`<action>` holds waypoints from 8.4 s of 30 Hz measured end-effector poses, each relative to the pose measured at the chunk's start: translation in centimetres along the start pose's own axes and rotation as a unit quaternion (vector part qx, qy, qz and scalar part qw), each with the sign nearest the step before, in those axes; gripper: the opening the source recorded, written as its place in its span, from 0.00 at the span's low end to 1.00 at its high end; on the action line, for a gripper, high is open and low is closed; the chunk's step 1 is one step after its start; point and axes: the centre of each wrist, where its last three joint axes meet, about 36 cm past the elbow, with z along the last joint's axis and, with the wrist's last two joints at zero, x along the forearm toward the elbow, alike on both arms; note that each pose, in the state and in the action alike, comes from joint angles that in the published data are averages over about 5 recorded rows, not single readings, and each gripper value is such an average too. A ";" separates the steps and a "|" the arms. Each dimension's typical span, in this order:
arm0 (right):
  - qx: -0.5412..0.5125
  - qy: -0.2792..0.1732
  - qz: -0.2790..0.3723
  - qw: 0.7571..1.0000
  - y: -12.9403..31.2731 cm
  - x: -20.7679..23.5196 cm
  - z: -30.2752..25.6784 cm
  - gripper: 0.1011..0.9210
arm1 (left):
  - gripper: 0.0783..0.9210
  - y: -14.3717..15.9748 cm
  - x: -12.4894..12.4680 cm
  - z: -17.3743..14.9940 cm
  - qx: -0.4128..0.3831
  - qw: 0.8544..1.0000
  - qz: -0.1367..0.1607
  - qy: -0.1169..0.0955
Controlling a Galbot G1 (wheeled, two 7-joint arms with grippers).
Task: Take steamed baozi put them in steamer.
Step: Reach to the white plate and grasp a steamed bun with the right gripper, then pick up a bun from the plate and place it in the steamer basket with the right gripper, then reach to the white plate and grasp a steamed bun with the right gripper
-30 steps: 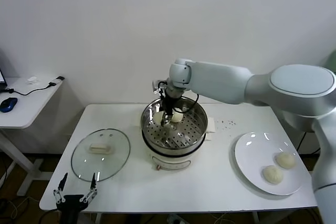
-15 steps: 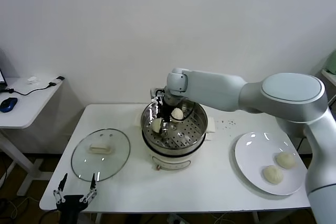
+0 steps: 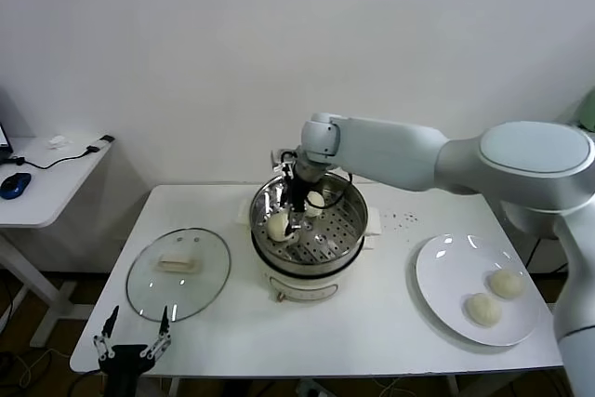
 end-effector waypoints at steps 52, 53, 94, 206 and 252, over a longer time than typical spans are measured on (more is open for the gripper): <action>-0.141 0.137 -0.032 0.980 23.7 -1.0 38.8 0.88 | 0.88 -1.0 0.6 0.5 -0.005 1.000 0.010 0.009; -0.141 0.138 -0.033 0.980 23.8 -1.2 38.8 0.88 | 0.88 -1.0 0.6 0.6 -0.005 1.000 0.010 0.009; -0.119 0.139 -0.036 0.982 23.0 -0.9 38.7 0.61 | 0.88 -1.0 0.8 1.3 -0.008 1.000 0.010 0.013; -0.080 0.126 0.041 0.988 15.3 9.4 36.9 0.88 | 0.88 -1.5 1.0 1.8 -0.004 1.000 0.018 0.019; -0.150 0.178 -0.005 0.972 21.0 -0.5 47.0 0.62 | 0.88 -1.3 1.3 2.5 -0.006 0.999 0.014 0.034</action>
